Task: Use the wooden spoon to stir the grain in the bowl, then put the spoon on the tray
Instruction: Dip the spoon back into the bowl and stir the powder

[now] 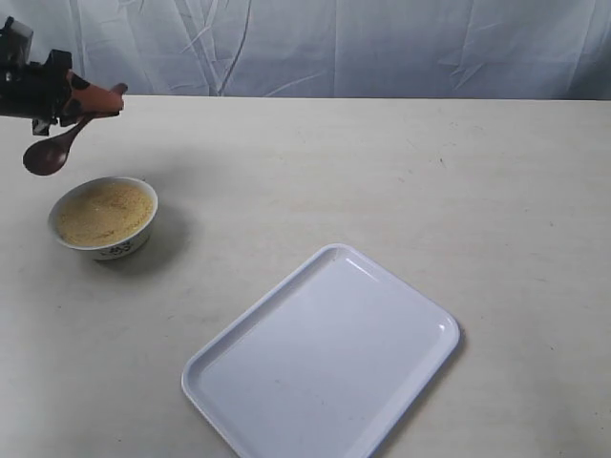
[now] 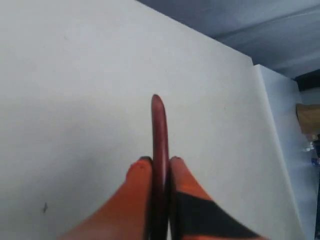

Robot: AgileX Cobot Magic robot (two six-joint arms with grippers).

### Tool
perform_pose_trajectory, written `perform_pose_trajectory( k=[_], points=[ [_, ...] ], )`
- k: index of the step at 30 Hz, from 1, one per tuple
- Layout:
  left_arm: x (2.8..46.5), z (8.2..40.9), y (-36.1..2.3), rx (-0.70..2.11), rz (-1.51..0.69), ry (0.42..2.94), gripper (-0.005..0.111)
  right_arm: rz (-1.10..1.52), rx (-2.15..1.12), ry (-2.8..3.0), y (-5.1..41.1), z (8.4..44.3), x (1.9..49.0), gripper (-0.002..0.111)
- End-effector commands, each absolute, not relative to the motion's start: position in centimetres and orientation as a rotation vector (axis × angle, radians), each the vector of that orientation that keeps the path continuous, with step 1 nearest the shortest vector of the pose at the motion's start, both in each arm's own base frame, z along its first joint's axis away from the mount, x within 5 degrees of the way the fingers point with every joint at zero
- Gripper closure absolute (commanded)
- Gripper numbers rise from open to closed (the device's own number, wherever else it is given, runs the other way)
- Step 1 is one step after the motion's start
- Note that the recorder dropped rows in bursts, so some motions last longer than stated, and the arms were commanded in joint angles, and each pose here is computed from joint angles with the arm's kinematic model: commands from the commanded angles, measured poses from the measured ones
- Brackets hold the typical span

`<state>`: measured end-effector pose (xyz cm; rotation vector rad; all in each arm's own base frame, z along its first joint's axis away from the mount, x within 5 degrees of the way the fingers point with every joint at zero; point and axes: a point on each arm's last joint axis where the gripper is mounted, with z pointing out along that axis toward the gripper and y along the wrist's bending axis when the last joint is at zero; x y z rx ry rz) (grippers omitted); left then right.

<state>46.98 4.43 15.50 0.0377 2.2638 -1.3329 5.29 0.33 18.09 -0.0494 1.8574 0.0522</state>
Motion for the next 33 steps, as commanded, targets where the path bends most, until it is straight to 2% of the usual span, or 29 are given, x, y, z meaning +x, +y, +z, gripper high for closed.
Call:
perform_pose_trajectory(
  k=[1, 4, 9, 15, 18, 28, 33],
  points=[
    [46.6, 20.4, 4.2, 0.079, -1.333, 2.090, 0.107, 0.056, -0.052, 1.843, 0.4, 18.1, 5.3, 0.108],
    [45.4, 23.2, 3.8, 0.151, -1.295, 1.944, 0.107, 0.056, -0.052, 1.843, 0.4, 18.1, 5.3, 0.108],
    [41.7, 24.3, 3.1, 0.268, -1.142, 1.727, 0.107, 0.056, -0.052, 1.843, 0.4, 18.1, 5.3, 0.108],
    [37.8, 19.6, 2.0, 0.479, -0.965, 1.732, 0.107, 0.056, -0.052, 1.843, 0.4, 18.1, 5.3, 0.108],
    [37.6, 17.9, 1.9, 0.491, -0.962, 1.751, 0.107, 0.056, -0.052, 1.843, 0.4, 18.1, 5.3, 0.108],
    [37.7, 17.0, 1.5, 0.520, -0.959, 1.752, 0.107, 0.056, -0.052, 1.843, 0.4, 18.1, 5.3, 0.108],
    [38.3, 17.0, -2.2, 0.600, -0.974, 1.777, 0.107, 0.056, -0.052, 1.843, 0.4, 18.1, 5.3, 0.108]
  ],
)
